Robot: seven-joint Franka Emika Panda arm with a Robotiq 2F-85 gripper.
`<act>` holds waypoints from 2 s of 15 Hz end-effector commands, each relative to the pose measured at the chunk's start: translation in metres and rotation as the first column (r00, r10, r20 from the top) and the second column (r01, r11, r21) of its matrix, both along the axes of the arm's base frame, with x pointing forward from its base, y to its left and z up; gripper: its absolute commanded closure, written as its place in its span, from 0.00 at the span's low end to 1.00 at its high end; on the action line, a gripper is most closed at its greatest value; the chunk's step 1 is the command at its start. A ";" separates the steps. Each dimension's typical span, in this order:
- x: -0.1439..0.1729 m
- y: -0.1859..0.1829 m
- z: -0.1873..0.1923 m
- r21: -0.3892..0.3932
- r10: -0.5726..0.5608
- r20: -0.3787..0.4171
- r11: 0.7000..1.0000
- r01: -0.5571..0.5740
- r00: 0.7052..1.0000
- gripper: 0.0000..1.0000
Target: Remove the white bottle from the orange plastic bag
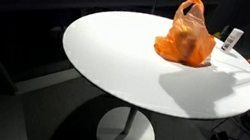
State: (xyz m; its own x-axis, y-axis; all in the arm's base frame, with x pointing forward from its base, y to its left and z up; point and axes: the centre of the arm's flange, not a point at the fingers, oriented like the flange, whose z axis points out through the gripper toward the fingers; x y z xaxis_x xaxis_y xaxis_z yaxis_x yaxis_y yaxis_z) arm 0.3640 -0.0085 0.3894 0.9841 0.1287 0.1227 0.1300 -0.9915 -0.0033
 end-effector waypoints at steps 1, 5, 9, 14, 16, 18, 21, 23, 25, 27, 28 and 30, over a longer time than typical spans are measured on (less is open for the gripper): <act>0.000 0.000 0.000 0.000 0.000 0.000 1.000 0.000 1.000 0.00; 0.000 0.000 0.000 0.000 0.000 0.000 1.000 0.000 1.000 0.00; 0.016 -0.002 0.012 0.010 -0.007 0.004 1.000 0.007 1.000 0.00; 0.052 -0.006 0.029 0.018 -0.027 0.029 0.999 0.026 0.999 0.00; 0.070 -0.011 0.031 0.016 -0.035 0.040 0.999 0.034 0.999 0.00; 0.089 -0.018 0.028 0.012 -0.040 0.047 0.999 0.039 0.998 0.00; 0.117 -0.032 0.015 0.002 -0.050 0.059 0.999 0.050 0.997 0.00; 0.134 -0.042 0.003 0.006 -0.048 0.054 0.999 0.048 0.997 0.00; 0.152 -0.051 -0.008 0.015 -0.032 0.042 0.999 0.031 0.999 0.00; 0.168 -0.059 -0.018 0.024 -0.019 0.027 1.000 0.019 0.999 0.00; 0.176 -0.063 -0.022 0.028 -0.015 0.021 1.000 0.015 1.000 0.00; 0.189 -0.069 -0.029 0.025 -0.004 0.020 1.000 0.004 1.000 0.00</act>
